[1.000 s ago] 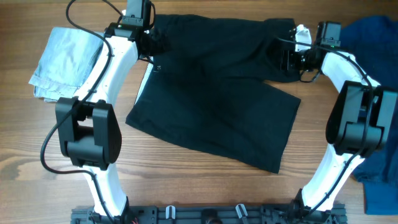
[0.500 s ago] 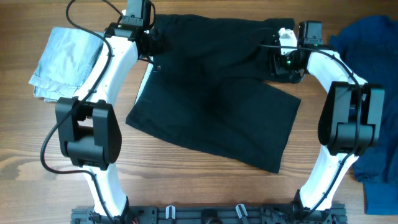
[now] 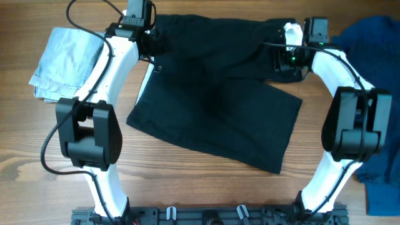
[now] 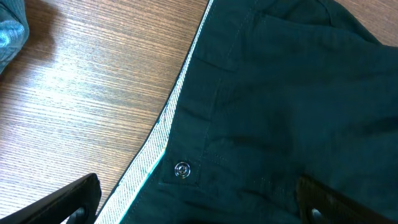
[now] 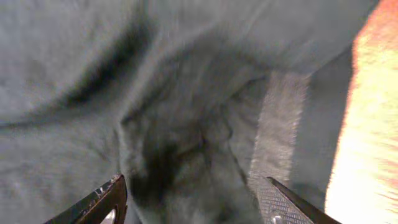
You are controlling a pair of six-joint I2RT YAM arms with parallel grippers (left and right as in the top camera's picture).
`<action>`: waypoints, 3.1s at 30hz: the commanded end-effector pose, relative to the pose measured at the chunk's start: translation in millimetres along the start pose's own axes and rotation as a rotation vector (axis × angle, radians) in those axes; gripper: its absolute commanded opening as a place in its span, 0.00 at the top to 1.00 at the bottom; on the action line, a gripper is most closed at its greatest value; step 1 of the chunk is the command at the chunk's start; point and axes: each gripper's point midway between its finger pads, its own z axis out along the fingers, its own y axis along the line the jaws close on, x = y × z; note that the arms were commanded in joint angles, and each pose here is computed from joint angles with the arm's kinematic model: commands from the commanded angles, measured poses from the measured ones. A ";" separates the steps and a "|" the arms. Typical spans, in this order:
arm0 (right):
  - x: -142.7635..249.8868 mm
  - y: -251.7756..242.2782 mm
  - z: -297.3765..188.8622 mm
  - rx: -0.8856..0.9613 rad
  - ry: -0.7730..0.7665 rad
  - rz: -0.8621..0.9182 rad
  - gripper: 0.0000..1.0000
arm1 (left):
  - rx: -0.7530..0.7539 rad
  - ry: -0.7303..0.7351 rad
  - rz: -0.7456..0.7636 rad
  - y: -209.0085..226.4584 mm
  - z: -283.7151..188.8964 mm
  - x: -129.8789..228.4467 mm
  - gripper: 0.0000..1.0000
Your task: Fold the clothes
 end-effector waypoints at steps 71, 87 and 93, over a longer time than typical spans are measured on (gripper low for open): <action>68.5 -68.3 -15.0 0.279 0.117 0.267 0.96 | 0.005 0.003 -0.009 -1.1 0.6 1.0 0.00; -23.3 3.7 -127.6 -0.071 -0.107 0.364 0.90 | 0.005 0.003 -0.009 -1.1 0.6 1.0 0.00; 28.5 6.4 -70.6 -0.078 0.005 0.411 0.94 | 0.005 0.003 -0.009 -1.1 0.6 1.0 0.00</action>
